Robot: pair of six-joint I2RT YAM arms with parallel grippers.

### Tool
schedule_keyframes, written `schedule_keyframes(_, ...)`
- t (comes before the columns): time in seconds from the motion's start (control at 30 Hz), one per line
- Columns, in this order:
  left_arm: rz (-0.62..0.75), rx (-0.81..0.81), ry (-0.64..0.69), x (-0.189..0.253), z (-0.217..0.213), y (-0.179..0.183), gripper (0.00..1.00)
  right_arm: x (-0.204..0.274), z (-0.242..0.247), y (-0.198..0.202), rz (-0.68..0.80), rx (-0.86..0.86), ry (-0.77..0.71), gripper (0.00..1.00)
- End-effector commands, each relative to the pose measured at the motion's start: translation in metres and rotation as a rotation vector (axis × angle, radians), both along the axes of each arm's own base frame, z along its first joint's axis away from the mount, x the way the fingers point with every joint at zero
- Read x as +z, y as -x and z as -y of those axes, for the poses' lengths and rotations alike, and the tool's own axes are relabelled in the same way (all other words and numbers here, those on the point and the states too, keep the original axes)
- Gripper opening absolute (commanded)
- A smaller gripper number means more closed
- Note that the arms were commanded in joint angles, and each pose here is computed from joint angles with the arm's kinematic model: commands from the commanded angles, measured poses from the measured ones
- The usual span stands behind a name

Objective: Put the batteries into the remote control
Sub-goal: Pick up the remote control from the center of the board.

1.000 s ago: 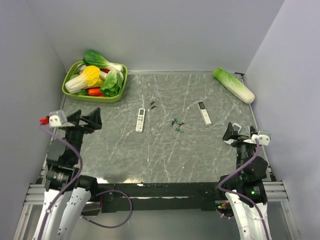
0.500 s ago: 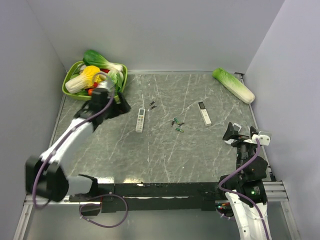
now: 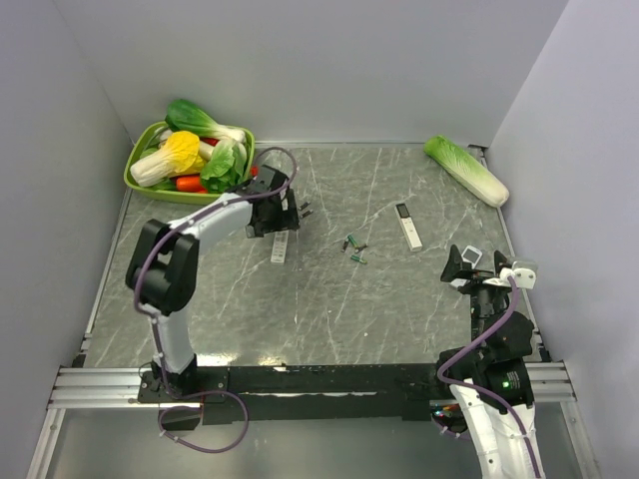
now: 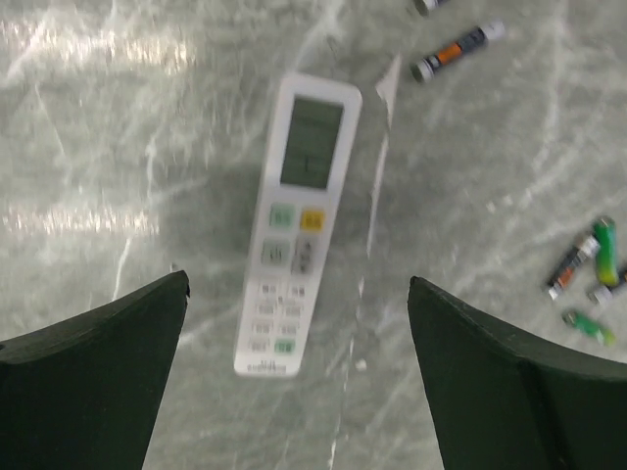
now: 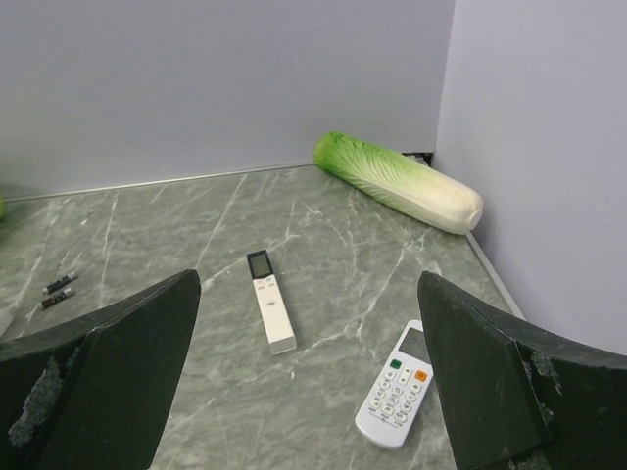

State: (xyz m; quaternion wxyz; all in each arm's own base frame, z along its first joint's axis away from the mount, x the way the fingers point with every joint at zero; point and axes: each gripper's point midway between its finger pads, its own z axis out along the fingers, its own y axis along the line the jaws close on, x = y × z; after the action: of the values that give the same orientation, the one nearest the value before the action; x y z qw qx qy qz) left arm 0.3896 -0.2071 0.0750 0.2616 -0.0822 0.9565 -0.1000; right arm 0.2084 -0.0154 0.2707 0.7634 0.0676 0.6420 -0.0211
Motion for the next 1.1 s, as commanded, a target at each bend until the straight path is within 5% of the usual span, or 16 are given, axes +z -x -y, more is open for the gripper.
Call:
schedule_keyframes(0.0, -0.004, 0.039, -0.113, -0.008, -0.006, -0.018, 0.97, 0.059, 0.006, 0.062, 0.338, 0.029, -0.066, 1.0)
schedule_keyframes(0.23, -0.082, 0.024, -0.218, -0.043, -0.013, -0.023, 0.75, 0.059, 0.005, 0.063, 0.339, 0.037, -0.064, 1.0)
schedule_keyframes(0.67, -0.18, -0.042, -0.215, -0.073, -0.003, -0.011, 0.33, 0.061, 0.004, 0.064, 0.343, 0.044, -0.063, 1.0)
schedule_keyframes(0.9, -0.083, -0.062, -0.095, -0.031, 0.008, -0.006, 0.03, 0.062, -0.004, 0.061, 0.337, 0.09, -0.097, 1.0)
schedule_keyframes(1.07, 0.104, -0.13, 0.101, 0.026, 0.027, 0.001, 0.01, 0.063, -0.031, 0.052, 0.197, 0.228, -0.162, 1.0)
